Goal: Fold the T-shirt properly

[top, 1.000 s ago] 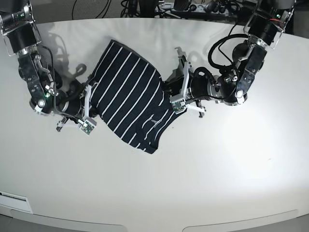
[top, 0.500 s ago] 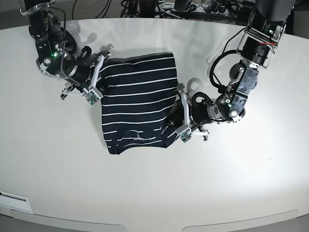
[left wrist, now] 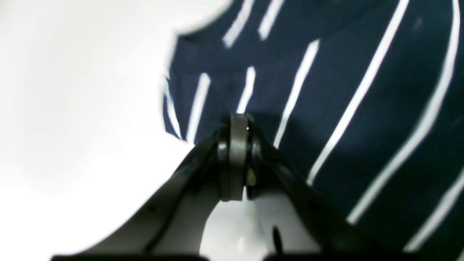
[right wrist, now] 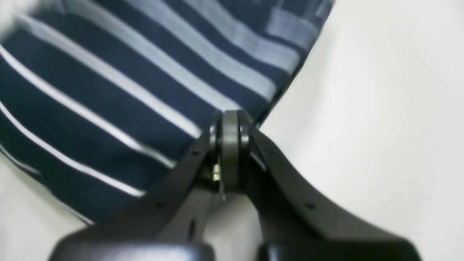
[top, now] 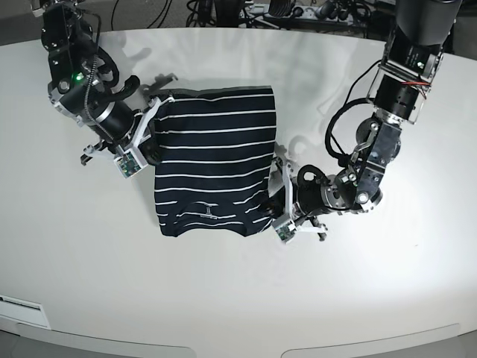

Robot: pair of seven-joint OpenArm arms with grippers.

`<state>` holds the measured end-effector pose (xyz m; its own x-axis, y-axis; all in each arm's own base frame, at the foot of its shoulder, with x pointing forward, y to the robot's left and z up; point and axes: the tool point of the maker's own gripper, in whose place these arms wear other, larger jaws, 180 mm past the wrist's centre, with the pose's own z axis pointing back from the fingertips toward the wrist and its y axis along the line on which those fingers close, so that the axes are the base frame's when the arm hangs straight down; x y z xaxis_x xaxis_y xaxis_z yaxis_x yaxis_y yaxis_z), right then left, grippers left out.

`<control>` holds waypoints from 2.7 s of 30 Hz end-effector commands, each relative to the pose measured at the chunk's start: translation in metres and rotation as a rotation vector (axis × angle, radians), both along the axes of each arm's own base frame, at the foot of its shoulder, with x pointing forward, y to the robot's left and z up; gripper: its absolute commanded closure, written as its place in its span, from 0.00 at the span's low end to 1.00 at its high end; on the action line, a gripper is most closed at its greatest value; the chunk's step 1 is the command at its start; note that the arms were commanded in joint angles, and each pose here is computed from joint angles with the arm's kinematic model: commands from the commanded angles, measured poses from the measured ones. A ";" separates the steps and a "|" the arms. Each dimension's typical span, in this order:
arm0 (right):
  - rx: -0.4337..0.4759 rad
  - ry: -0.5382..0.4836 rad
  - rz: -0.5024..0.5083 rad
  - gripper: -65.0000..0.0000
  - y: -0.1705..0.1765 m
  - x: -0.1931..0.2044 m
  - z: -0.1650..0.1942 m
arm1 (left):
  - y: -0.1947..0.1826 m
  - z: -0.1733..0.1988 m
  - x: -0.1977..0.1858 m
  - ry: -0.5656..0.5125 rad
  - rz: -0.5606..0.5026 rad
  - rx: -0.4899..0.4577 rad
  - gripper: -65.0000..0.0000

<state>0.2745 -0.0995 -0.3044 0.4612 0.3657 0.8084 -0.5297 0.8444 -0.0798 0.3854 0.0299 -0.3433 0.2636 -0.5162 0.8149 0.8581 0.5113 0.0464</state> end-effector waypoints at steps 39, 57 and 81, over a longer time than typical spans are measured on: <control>0.294 0.328 0.022 1.00 -0.072 -0.183 0.070 | 0.040 0.113 -0.299 0.436 -0.134 -0.284 1.00; 0.341 0.898 -0.239 1.00 -0.122 -0.315 -0.007 | 0.098 0.039 -0.472 1.127 0.189 -0.103 1.00; -0.121 0.863 -0.229 1.00 -0.094 -0.313 -0.295 | 0.155 -0.275 -0.389 0.776 0.742 0.166 1.00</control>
